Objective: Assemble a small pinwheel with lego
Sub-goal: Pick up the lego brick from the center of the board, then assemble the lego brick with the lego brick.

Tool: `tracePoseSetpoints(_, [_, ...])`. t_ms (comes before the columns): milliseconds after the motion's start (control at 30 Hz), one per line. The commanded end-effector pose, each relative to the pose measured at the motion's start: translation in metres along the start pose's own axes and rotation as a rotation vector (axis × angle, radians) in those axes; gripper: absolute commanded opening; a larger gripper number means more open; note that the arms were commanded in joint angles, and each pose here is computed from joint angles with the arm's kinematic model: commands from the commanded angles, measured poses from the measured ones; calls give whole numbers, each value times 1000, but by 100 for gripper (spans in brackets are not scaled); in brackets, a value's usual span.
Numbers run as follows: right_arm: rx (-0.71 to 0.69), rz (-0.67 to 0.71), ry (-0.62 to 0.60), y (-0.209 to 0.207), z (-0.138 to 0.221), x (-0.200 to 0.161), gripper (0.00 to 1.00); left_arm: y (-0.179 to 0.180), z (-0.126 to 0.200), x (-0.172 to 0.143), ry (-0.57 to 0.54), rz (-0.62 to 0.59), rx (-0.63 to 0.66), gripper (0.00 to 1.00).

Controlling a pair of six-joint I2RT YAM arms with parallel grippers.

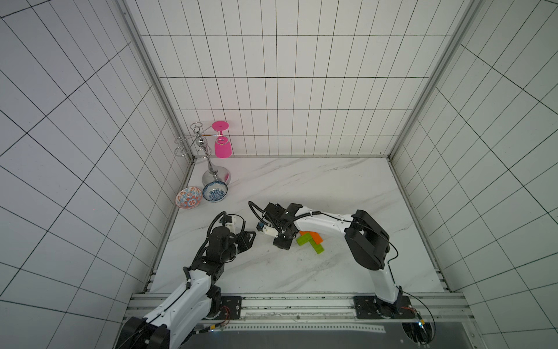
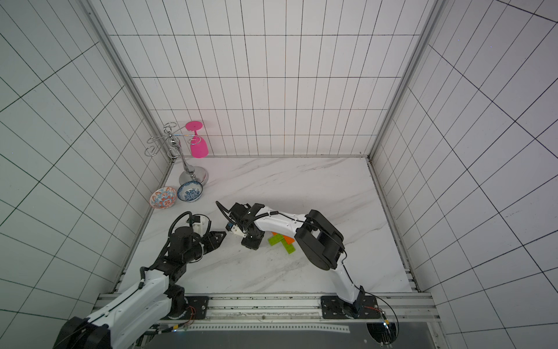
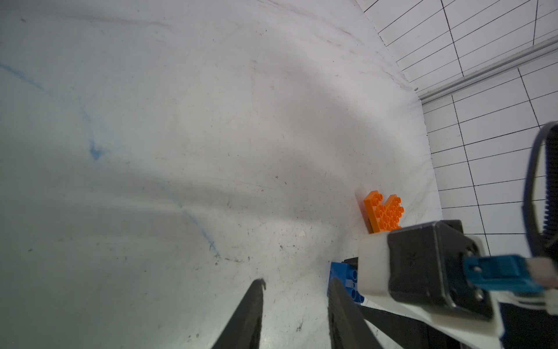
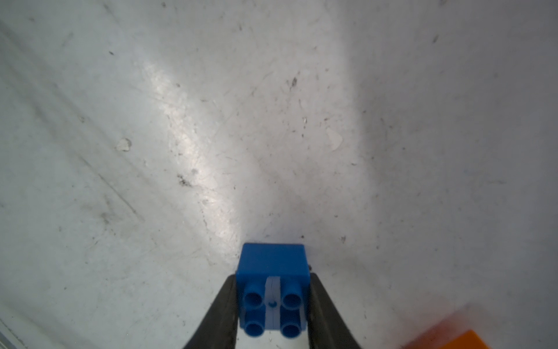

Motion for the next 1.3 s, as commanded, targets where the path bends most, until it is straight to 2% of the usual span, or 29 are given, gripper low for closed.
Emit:
tracePoseSetpoints(0, [-18, -9, -56, 1, 28, 6, 33, -4, 0, 2, 1, -22, -14, 38])
tracePoseSetpoints(133, [-32, -87, -128, 4, 52, 6, 30, -12, 1, 4, 25, -60, -51, 38])
tracePoseSetpoints(300, [-111, -326, -153, -11, 82, -29, 25, -37, -6, -4, 39, -162, -90, 38])
tracePoseSetpoints(433, [-170, -478, -64, -19, 85, -69, 26, -75, -28, -26, 85, -266, -143, 39])
tracePoseSetpoints(567, [-159, -621, -18, -33, 81, -105, 25, -103, -58, -47, 167, -306, -183, 37])
tracePoseSetpoints(833, [-164, -628, 31, -45, 67, -109, 23, -123, -92, -66, 229, -321, -206, 37])
tracePoseSetpoints(1267, [-111, -617, 31, -49, 54, -99, 21, -116, -95, -69, 244, -315, -191, 37])
Point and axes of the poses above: each gripper's point midway between its finger pads, its own z axis back along the fingers, its own y axis along the line the jaws close on, x = y × z, the point moved 10 cm from there along z, back along the fingers, and after that the axes turned 11 degrees about z, right-handed, at the moved point
